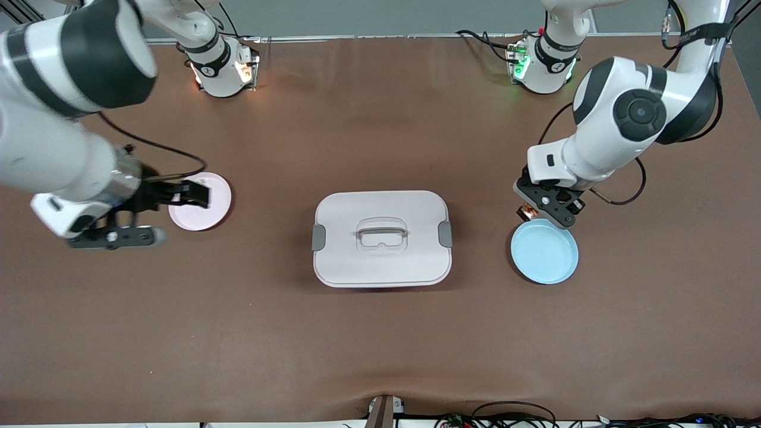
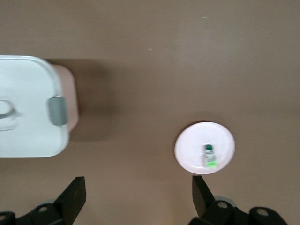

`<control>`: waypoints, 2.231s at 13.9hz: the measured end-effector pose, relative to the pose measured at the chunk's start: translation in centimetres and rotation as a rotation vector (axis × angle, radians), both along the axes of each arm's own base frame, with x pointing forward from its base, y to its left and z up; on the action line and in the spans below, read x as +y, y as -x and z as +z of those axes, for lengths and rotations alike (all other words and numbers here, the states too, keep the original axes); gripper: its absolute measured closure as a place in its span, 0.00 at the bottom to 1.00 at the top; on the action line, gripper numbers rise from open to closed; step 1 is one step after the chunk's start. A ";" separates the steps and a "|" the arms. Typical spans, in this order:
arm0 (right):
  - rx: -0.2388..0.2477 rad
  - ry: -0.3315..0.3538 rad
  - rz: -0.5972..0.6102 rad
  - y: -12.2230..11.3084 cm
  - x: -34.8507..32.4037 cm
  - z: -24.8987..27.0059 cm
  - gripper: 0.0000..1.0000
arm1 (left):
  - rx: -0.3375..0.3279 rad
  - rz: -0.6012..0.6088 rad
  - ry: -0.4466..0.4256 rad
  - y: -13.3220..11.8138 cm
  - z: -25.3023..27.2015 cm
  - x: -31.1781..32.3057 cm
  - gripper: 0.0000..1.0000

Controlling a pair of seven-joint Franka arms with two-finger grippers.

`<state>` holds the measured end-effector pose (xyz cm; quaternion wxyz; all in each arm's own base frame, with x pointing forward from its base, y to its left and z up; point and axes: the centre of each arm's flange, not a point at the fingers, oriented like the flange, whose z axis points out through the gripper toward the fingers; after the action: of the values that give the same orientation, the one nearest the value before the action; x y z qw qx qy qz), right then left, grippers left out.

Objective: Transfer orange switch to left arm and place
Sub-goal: 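Carry the switch to the blue plate while the right gripper withdraws, then lower the switch onto the blue plate and open the left gripper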

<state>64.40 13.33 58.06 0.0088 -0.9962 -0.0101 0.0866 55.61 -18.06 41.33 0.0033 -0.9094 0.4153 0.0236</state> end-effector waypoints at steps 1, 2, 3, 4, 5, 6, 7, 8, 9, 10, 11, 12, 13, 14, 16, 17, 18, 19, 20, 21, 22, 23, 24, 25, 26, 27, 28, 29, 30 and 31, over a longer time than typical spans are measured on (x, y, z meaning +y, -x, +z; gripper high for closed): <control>0.017 0.007 -0.017 -0.2 -2.5 0.0 0.00 | 0.003 -0.053 -0.031 -0.5 -1.4 0.8 0.58; 0.039 0.009 -0.044 -0.2 -5.1 -0.1 0.00 | 0.007 -0.105 -0.046 -1.1 -2.9 1.9 0.58; 0.057 0.009 -0.068 -0.2 -7.2 -0.2 0.00 | 0.013 -0.157 -0.047 -1.8 -4.3 3.0 0.58; 0.074 0.010 -0.090 -0.1 -9.0 -0.3 0.00 | 0.017 -0.203 -0.048 -2.4 -5.7 4.1 0.58; 0.087 0.012 -0.109 0.0 -10.4 -0.4 0.00 | 0.022 -0.244 -0.053 -3.0 -7.2 5.2 0.58; 0.098 0.014 -0.125 0.0 -11.5 -0.4 0.00 | 0.026 -0.284 -0.060 -3.5 -8.4 6.4 0.58; 0.115 0.015 -0.141 0.2 -12.5 -0.6 0.00 | 0.029 -0.325 -0.066 -3.9 -9.5 7.3 0.58; 0.132 0.015 -0.154 0.4 -13.6 -0.7 0.00 | 0.032 -0.356 -0.067 -4.1 -10.6 7.8 0.58; 0.141 0.012 -0.158 0.5 -14.6 -0.9 0.00 | 0.033 -0.377 -0.064 -4.1 -11.8 8.1 0.58; 0.145 0.005 -0.149 0.5 -15.6 -1.0 0.00 | 0.023 -0.404 -0.061 -4.1 -12.8 8.3 0.58; 0.149 -0.003 -0.137 0.6 -16.5 -1.2 0.00 | 0.010 -0.435 -0.052 -4.0 -13.9 8.3 0.58; 0.155 -0.008 -0.130 0.7 -17.3 -1.4 0.00 | 0.003 -0.458 -0.038 -3.8 -14.9 8.4 0.58; 0.162 -0.013 -0.130 0.8 -18.1 -1.6 0.00 | -0.001 -0.478 -0.028 -3.6 -15.9 8.7 0.58; 0.168 -0.015 -0.132 0.9 -18.6 -1.8 0.00 | -0.005 -0.496 -0.020 -3.6 -16.8 9.1 0.58; 0.174 -0.016 -0.135 0.9 -18.9 -2.0 0.00 | -0.015 -0.517 0.001 -3.5 -18.4 9.5 0.58; 0.176 -0.012 -0.135 0.9 -19.0 -2.0 0.00 | -0.021 -0.529 0.007 -3.4 -19.2 9.5 0.58; 0.177 -0.004 -0.136 0.9 -19.0 -2.0 0.00 | -0.027 -0.543 0.010 -3.1 -20.0 9.2 0.58; 0.176 0.002 -0.137 0.9 -19.1 -2.0 0.00 | -0.028 -0.554 0.012 -2.8 -20.5 9.1 0.58; 0.175 0.004 -0.137 1.0 -19.2 -1.9 0.00 | -0.025 -0.557 0.015 -2.6 -21.0 9.1 0.58; 0.172 0.006 -0.138 1.0 -19.2 -1.7 0.00 | -0.025 -0.557 0.017 -2.5 -21.2 9.2 0.58; 0.167 0.006 -0.138 1.1 -19.2 -1.5 0.00 | -0.026 -0.555 0.019 -2.5 -21.3 9.3 0.58; 0.160 0.007 -0.138 1.2 -19.2 -1.0 0.00 | -0.031 -0.549 0.019 -2.6 -21.3 9.7 0.53; 0.149 0.011 -0.139 1.4 -19.2 -0.4 0.00 | -0.037 -0.541 0.020 -2.7 -21.3 10.1 0.45; 0.133 0.018 -0.141 1.7 -19.4 0.4 0.00 | -0.044 -0.533 0.021 -2.9 -21.2 10.6 0.34; 0.116 0.023 -0.143 2.0 -19.5 1.4 0.00 | -0.054 -0.527 0.021 -3.1 -21.0 10.9 0.25; 0.101 0.023 -0.145 2.4 -19.5 2.2 0.00 | -0.068 -0.522 0.019 -3.4 -20.5 11.2 0.14; 0.079 0.024 -0.146 2.6 -19.5 3.1 0.00 | -0.087 -0.515 0.013 -3.9 -19.7 11.3 0.05; 0.040 0.025 -0.146 2.7 -19.5 4.2 0.00 | -0.111 -0.492 0.005 -4.4 -18.4 11.3 0.00; -0.009 0.025 -0.146 2.9 -19.5 5.5 0.00 | -0.139 -0.451 -0.002 -5.0 -16.9 11.3 0.00; -0.045 0.025 -0.145 3.2 -19.4 6.8 0.00 | -0.161 -0.385 0.000 -5.4 -15.2 11.4 0.00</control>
<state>61.15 -6.09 64.87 0.0022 -0.9960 0.0630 0.0633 61.01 -6.68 26.14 0.0410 -0.8122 0.5798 -0.0504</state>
